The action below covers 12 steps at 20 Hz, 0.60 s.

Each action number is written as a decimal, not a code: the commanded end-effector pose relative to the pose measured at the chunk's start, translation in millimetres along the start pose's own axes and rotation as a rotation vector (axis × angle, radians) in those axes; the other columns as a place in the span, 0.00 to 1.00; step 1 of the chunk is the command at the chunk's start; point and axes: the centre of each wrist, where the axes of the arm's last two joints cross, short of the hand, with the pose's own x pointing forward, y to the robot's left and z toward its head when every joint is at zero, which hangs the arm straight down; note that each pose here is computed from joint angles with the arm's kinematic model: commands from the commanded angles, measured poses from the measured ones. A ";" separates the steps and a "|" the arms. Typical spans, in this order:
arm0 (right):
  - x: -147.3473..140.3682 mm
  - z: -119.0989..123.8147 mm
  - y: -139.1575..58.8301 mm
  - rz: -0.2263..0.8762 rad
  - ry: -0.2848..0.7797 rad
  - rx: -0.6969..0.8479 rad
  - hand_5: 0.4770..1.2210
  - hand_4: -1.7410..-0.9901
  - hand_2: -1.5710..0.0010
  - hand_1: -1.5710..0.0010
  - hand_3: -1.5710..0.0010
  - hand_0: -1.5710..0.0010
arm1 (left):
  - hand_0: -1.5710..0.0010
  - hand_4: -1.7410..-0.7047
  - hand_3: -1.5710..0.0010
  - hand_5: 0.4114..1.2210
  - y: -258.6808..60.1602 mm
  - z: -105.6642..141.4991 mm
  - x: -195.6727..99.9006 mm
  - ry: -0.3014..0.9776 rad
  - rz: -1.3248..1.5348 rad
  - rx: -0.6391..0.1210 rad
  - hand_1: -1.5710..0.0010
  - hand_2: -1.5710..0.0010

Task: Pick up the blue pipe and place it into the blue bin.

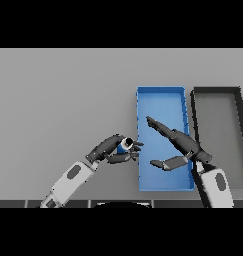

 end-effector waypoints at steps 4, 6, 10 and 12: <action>11.3 -33.4 9.8 0.087 -0.014 0.143 0.06 0.60 1.00 1.00 1.00 1.00 | 0.00 0.00 0.05 1.00 -2.7 -4.0 3.0 -0.004 0.005 -0.006 0.00 0.00; 15.6 -47.2 12.4 0.086 -0.008 0.185 0.07 0.65 1.00 1.00 1.00 1.00 | 0.00 0.00 0.05 1.00 0.2 -1.4 0.4 -0.004 0.001 -0.013 0.00 0.00; 17.2 -70.3 26.9 0.095 -0.003 0.268 0.07 0.68 1.00 1.00 1.00 1.00 | 0.00 0.00 0.02 1.00 -1.4 -2.0 -1.3 -0.023 0.030 -0.034 0.00 0.00; 15.7 -85.7 33.1 0.098 -0.005 0.295 0.06 0.69 1.00 1.00 1.00 1.00 | 0.00 0.00 0.02 1.00 -4.6 2.5 -3.3 -0.007 0.015 -0.037 0.00 0.00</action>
